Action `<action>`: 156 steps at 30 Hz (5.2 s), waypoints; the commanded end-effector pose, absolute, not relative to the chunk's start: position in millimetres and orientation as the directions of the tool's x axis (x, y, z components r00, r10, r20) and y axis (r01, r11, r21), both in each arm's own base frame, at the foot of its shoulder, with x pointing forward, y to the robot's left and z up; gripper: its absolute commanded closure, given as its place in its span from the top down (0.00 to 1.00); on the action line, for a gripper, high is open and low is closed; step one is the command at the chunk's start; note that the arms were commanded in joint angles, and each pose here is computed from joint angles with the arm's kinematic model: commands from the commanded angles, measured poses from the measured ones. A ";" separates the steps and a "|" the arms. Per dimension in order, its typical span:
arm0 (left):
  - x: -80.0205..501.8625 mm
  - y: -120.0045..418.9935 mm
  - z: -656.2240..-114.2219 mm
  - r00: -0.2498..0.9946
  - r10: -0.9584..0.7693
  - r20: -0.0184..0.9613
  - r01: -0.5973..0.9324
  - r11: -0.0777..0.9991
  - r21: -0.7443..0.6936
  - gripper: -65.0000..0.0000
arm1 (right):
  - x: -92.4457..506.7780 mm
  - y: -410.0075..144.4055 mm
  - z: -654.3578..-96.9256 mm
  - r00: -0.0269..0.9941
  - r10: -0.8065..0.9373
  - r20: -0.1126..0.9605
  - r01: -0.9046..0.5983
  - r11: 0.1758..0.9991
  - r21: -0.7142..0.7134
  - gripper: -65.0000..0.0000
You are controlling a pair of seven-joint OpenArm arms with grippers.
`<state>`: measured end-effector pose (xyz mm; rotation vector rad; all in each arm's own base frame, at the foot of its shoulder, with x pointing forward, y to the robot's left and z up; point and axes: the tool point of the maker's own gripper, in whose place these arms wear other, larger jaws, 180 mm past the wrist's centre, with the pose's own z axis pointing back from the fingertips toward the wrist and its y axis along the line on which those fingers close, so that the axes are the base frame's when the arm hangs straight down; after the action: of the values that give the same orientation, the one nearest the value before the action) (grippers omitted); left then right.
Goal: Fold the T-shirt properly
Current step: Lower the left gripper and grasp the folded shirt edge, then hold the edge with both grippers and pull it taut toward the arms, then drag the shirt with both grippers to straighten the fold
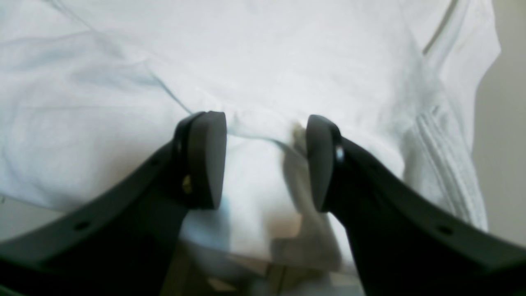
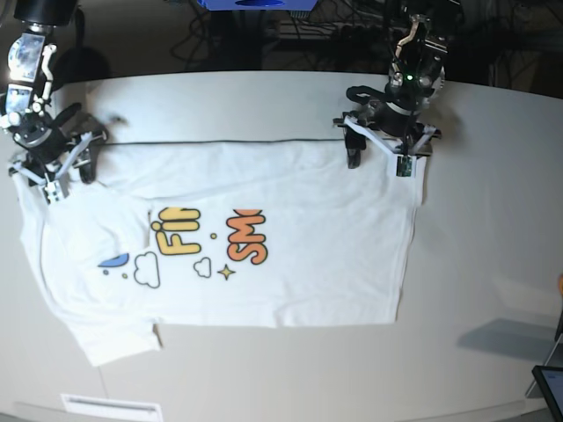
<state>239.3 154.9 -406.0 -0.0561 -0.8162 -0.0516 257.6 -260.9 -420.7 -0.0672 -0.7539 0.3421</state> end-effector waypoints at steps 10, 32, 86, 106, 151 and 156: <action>214.9 138.5 -397.4 0.741 -0.012 0.672 0.087 0.993 -0.078 0.69 | 196.4 -276.8 -451.7 0.796 0.392 0.462 -0.330 0.920 -0.212 0.47; 163.3 156.9 -398.8 0.785 0.065 0.616 -0.016 0.996 -0.085 0.69 | 171.0 -287.5 -451.2 0.819 0.377 0.432 -0.309 0.925 -0.221 0.47; 165.1 194.6 -409.5 0.838 0.234 0.493 -0.238 0.970 -0.055 0.44 | 143.2 -295.0 -460.9 0.842 0.415 0.345 -0.344 0.905 -0.250 0.47; 164.8 200.5 -407.9 0.842 0.217 0.495 -0.229 0.973 -0.036 0.44 | 124.3 -308.0 -448.1 0.888 0.358 0.289 -0.250 0.902 -0.352 0.47; 148.7 166.6 -419.0 0.878 0.182 0.443 -0.164 0.983 -0.079 0.44 | 100.7 -315.5 -446.3 0.917 0.310 0.253 -0.209 0.910 -0.359 0.47; 149.8 166.4 -418.3 0.877 0.182 0.444 -0.163 0.983 -0.080 0.44 | 102.6 -313.2 -446.6 0.913 0.317 0.258 -0.216 0.910 -0.355 0.47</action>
<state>167.0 175.7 -408.9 0.0047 -0.5562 0.1745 158.6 -293.5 -419.5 -0.2623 -0.6148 0.2456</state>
